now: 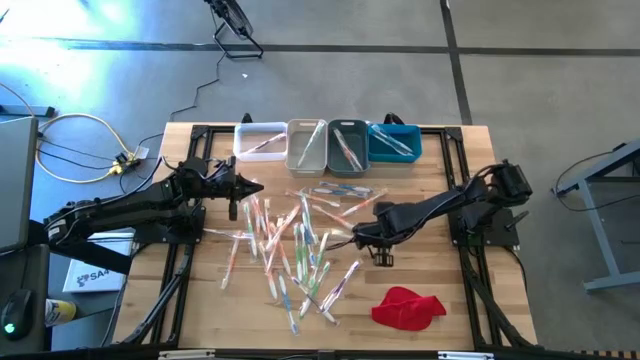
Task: Pick & Place Toothbrushes
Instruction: Put the green toothbrush into the gray bin
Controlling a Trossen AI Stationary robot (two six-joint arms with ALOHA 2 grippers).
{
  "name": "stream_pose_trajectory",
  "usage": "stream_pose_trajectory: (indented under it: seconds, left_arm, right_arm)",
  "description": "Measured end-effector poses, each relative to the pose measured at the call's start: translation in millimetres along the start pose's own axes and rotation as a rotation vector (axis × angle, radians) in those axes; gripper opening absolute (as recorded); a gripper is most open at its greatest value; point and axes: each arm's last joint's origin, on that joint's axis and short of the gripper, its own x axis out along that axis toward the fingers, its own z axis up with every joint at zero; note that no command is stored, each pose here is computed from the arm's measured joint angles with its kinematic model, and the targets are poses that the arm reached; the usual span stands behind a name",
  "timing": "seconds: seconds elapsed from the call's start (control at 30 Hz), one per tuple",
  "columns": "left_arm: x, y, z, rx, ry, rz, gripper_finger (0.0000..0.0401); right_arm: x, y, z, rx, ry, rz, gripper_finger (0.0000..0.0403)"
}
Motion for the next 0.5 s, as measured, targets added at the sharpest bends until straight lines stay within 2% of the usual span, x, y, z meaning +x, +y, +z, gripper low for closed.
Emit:
stream_pose_trajectory:
  seconds: [0.27,0.5]
  left_arm:
    - [0.0,-0.1,-0.1,-0.003,0.001,-0.002,0.0000]
    - [0.0,0.0,-0.8,-0.006,0.008,-0.001,0.0000]
  right_arm:
    - [-57.1,-13.3,3.3,0.061,-0.149,-0.086,0.0014]
    - [-111.3,-27.9,-11.7,0.116,-0.344,-0.114,0.0014]
